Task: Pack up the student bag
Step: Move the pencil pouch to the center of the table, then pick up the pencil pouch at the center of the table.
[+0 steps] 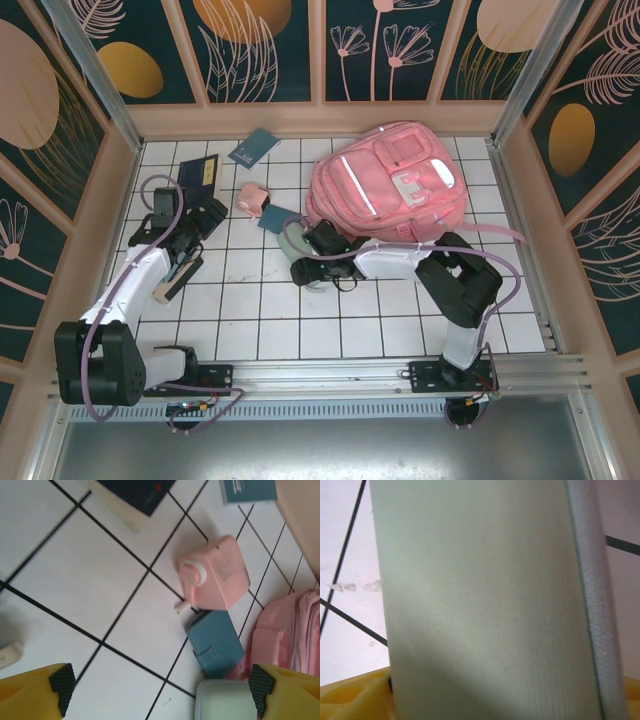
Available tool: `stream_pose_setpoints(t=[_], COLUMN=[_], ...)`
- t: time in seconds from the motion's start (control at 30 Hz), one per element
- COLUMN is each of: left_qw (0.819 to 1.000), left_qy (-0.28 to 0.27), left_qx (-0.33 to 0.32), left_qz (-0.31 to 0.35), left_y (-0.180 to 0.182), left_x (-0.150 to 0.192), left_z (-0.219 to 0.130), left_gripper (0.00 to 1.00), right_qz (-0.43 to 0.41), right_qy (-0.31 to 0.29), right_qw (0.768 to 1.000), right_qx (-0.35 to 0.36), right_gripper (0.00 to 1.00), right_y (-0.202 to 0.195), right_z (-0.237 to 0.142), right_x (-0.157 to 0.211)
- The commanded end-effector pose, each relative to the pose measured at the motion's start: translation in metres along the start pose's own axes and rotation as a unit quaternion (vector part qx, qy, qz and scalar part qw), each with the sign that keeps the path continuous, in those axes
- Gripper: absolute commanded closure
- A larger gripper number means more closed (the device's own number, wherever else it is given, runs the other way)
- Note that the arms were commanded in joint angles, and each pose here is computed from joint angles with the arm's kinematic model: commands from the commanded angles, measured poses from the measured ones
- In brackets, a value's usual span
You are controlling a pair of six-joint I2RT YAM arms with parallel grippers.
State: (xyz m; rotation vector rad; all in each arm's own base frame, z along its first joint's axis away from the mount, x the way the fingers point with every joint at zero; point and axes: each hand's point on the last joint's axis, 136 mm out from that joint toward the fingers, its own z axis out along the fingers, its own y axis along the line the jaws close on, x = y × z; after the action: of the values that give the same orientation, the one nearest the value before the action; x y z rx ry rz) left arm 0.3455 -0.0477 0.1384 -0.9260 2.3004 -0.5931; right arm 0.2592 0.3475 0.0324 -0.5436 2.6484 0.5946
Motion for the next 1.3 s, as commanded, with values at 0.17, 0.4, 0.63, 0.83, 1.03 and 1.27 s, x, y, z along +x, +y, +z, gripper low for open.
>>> stream_pose_setpoints(t=[0.17,0.4,0.63,0.83,1.03,1.27], left_qw=[0.998,0.993,0.985,0.976,0.966,0.958], left_qy=[0.051,0.107,0.154,0.176,0.197,0.2], left_qx=[0.034,0.029,-0.002,-0.053,-0.079,-0.12], left_qz=[0.004,0.045,0.081,0.118,0.146,0.167], left_y=[-0.026,-0.056,-0.076,-0.074,-0.07,-0.051], left_x=[0.057,0.116,0.168,0.193,0.212,0.219], left_z=[0.018,0.04,0.06,0.075,0.092,0.104], left_gripper=[0.12,0.13,0.11,0.06,0.01,0.11], right_qz=[0.033,0.059,0.1,0.097,0.05,0.011], right_qy=[-0.051,-0.116,-0.182,-0.2,-0.18,-0.127], right_qw=[0.998,0.991,0.975,0.969,0.971,0.968], right_qx=[-0.023,0.014,0.073,0.11,0.147,0.218], right_gripper=[0.14,0.13,0.14,0.15,0.16,0.22], right_y=[0.001,-0.038,-0.088,-0.113,-0.122,-0.147], right_z=[-0.037,-0.077,-0.116,-0.126,-0.11,-0.074], right_x=[-0.047,-0.085,-0.118,-0.133,-0.146,-0.149])
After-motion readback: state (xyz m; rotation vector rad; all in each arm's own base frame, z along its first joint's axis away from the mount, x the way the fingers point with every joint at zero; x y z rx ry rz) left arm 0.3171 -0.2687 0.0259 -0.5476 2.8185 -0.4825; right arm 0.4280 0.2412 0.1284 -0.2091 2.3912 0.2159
